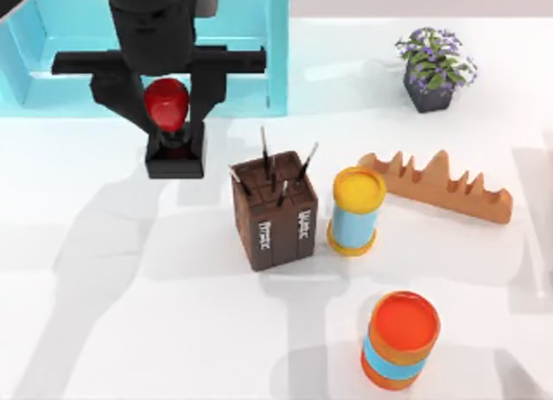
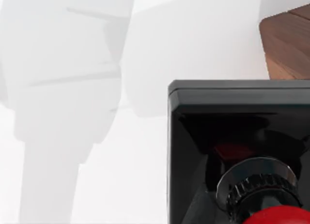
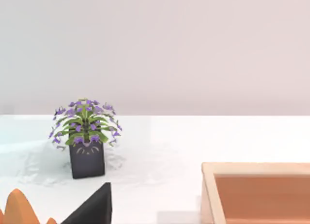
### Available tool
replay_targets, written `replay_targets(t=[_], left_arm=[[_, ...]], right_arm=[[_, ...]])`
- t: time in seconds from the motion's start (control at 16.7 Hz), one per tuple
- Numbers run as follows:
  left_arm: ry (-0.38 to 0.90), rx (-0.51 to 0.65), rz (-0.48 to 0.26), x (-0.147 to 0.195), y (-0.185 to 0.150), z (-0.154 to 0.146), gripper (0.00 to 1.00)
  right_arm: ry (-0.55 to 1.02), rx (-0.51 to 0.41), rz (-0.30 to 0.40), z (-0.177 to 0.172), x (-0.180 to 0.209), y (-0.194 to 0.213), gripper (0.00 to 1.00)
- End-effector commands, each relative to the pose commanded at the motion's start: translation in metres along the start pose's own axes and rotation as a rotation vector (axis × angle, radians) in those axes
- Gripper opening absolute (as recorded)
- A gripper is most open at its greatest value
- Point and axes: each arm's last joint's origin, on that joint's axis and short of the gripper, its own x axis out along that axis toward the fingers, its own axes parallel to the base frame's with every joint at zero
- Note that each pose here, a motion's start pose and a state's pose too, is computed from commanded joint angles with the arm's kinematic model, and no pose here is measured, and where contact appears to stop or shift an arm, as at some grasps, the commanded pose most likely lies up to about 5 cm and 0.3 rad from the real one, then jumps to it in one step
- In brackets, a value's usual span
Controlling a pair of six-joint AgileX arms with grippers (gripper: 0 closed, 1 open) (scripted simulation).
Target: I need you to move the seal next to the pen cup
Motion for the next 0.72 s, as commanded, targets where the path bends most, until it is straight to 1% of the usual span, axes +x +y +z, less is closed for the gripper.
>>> replay_targets(t=[0.42,0.66,0.72], left_arm=[[0.003,0.002,0.002,0.015,-0.001,0.0,0.0],[0.002,0.002,0.002,0.015,-0.002,0.0,0.0],[0.002,0.002,0.002,0.015,-0.002,0.0,0.08]], right_arm=[[0.0,0.0,0.0,0.0,0.0,0.0,1.0],[0.0,0.0,0.0,0.0,0.0,0.0,1.0],[0.0,0.0,0.0,0.0,0.0,0.0,1.0]])
